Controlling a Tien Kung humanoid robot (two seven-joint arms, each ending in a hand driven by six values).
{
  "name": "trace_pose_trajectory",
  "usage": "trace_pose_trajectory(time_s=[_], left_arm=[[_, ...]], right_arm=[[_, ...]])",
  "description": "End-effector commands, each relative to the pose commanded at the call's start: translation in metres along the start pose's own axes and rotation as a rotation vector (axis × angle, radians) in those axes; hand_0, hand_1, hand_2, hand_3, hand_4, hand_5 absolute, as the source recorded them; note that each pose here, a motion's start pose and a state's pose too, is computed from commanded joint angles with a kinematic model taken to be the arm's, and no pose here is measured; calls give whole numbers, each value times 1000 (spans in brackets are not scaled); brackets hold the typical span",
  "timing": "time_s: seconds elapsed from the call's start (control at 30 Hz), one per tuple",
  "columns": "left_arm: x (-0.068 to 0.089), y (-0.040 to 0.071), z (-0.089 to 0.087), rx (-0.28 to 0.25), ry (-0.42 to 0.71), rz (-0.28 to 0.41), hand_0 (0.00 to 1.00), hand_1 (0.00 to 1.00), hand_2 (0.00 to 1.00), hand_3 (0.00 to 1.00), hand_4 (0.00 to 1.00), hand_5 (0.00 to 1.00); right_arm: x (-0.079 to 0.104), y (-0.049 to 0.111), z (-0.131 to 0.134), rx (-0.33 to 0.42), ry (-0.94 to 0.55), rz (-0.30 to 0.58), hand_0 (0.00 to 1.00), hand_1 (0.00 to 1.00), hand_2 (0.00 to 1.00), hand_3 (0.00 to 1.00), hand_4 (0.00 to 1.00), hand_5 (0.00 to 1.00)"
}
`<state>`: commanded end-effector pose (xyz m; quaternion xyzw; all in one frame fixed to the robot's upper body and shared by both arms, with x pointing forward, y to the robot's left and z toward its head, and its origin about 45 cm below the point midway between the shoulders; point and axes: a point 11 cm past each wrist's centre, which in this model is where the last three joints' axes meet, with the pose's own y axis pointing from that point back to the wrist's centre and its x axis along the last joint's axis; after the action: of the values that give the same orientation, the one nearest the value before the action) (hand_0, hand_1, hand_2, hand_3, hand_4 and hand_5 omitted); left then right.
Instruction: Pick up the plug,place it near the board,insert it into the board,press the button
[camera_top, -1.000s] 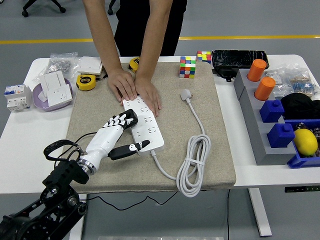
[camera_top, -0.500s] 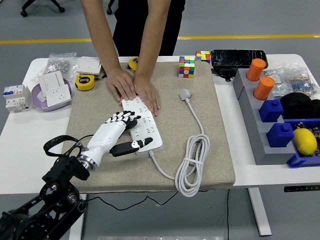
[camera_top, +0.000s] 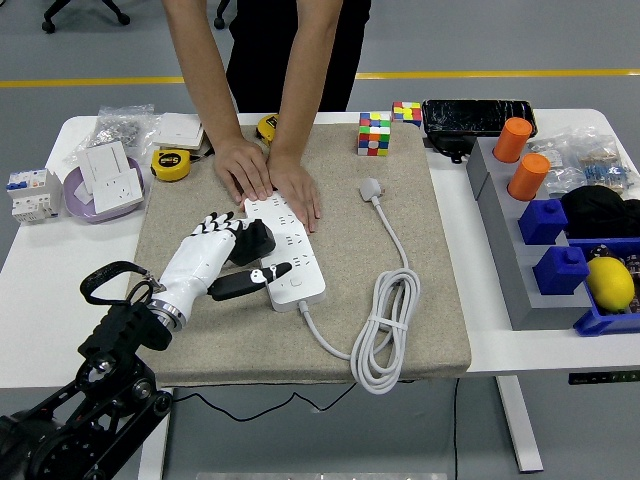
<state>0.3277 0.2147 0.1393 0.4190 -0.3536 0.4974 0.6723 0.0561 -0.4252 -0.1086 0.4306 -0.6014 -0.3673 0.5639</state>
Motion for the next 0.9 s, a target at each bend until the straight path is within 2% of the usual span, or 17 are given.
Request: trace_pose_trajectory(time_s=[0.17, 0.47, 0.9], left_arm=[[-3, 0, -10, 38, -17, -18, 998, 998, 972, 906, 998, 998], [-13, 3, 7, -23, -18, -48, 998, 998, 971, 896, 998, 998], [-14, -3, 15, -39, -40, -64, 998, 998, 970, 895, 998, 998]], right_arm=[[0, 0, 0, 0, -1, 1, 773, 683, 705, 681, 998, 829], [0, 0, 0, 2, 3, 0, 773, 683, 705, 681, 998, 829], [2, 0, 0, -1, 3, 3, 772, 684, 705, 680, 998, 831]])
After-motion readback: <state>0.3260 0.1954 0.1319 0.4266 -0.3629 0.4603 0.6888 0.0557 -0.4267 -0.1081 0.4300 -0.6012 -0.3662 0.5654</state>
